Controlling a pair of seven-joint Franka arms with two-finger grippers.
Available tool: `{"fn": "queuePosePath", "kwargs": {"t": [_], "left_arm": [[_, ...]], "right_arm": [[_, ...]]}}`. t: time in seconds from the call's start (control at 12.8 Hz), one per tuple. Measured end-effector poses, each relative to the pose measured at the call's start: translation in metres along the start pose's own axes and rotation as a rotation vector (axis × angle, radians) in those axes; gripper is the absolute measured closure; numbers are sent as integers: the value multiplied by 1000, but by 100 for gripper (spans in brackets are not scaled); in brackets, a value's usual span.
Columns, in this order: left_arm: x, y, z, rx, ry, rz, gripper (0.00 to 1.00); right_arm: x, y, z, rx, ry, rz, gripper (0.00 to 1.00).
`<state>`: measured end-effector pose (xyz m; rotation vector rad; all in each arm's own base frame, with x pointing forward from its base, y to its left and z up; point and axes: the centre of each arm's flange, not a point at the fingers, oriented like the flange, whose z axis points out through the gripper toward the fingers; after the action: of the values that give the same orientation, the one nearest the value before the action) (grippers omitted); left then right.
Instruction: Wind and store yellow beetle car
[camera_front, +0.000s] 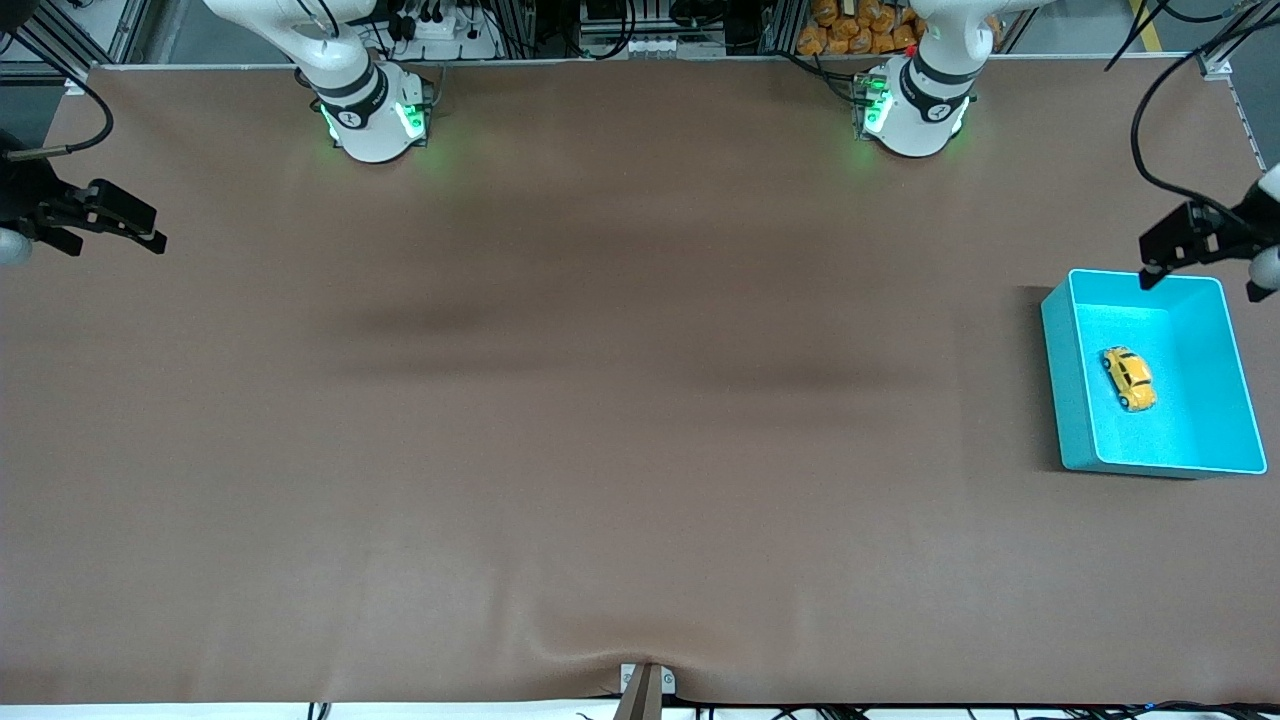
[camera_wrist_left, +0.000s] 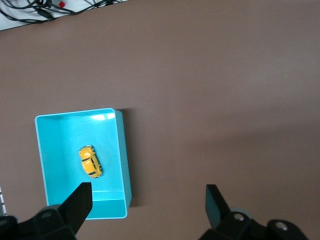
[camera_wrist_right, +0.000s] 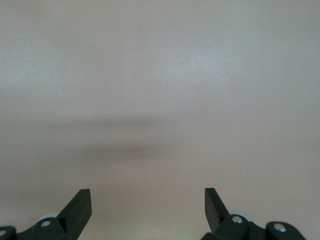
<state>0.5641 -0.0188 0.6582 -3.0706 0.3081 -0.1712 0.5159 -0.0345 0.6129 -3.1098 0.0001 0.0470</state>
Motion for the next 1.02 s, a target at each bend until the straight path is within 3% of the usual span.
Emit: {"fn": "queuePosePath", "kwargs": {"t": [0.16,0.63,1.02], "left_arm": [[-6,9,-12,-6,-2,11,0],[-22,41,-15,-24,-110,42,0],[-24,48,-11,-73,-133,10,0]], "right_arm": [[0,2,0,1,-2,4,0],[0,3,1,1,-3,5,0],[0,3,1,1,-3,5,0]]}}
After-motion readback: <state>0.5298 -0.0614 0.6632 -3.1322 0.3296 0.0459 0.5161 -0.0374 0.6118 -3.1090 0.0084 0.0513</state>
